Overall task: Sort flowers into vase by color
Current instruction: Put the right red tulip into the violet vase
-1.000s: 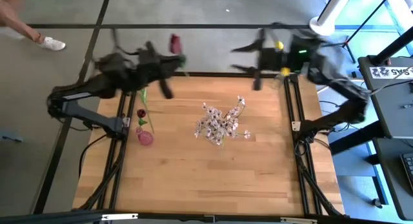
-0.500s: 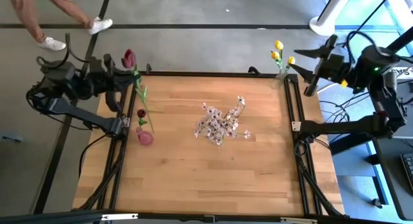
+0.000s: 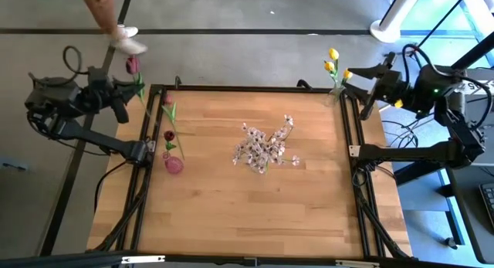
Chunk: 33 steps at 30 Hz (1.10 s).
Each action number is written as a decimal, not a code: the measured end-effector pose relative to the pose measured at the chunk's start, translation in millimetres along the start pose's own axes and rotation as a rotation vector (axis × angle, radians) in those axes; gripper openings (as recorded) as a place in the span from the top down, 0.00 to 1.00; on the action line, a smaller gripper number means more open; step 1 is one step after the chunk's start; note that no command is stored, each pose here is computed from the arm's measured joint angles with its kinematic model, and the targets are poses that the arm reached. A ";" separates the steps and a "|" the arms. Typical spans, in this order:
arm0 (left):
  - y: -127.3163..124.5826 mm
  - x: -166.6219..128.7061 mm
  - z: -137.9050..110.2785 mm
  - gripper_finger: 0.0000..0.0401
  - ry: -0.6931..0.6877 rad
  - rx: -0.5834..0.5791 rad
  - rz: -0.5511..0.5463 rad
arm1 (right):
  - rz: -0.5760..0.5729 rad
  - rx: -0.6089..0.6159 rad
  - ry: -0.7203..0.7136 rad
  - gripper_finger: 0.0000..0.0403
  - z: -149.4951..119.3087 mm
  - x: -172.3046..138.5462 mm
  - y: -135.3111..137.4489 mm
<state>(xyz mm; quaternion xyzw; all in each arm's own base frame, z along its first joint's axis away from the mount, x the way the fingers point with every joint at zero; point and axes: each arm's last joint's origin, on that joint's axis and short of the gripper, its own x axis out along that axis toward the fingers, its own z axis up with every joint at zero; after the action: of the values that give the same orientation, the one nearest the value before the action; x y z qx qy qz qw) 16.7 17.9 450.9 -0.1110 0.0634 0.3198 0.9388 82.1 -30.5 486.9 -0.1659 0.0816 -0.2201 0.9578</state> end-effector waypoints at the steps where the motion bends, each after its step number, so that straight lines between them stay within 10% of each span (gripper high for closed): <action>1: 1.7 -1.4 -2.8 0.99 0.025 -0.020 -0.018 | 0.001 0.007 0.001 0.53 -0.1 0.0 0.1; 33: -6.3 18.8 -71.2 0.99 0.152 -0.185 -0.351 | 0.005 0.088 0.017 0.53 -1.1 1.8 0.7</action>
<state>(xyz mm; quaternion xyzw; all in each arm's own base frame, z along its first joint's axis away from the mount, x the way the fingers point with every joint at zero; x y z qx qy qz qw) 32.0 6.3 379.5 -0.2299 0.0840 0.1466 0.9584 83.8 -31.0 485.5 -0.1215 0.0802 -0.2226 0.9640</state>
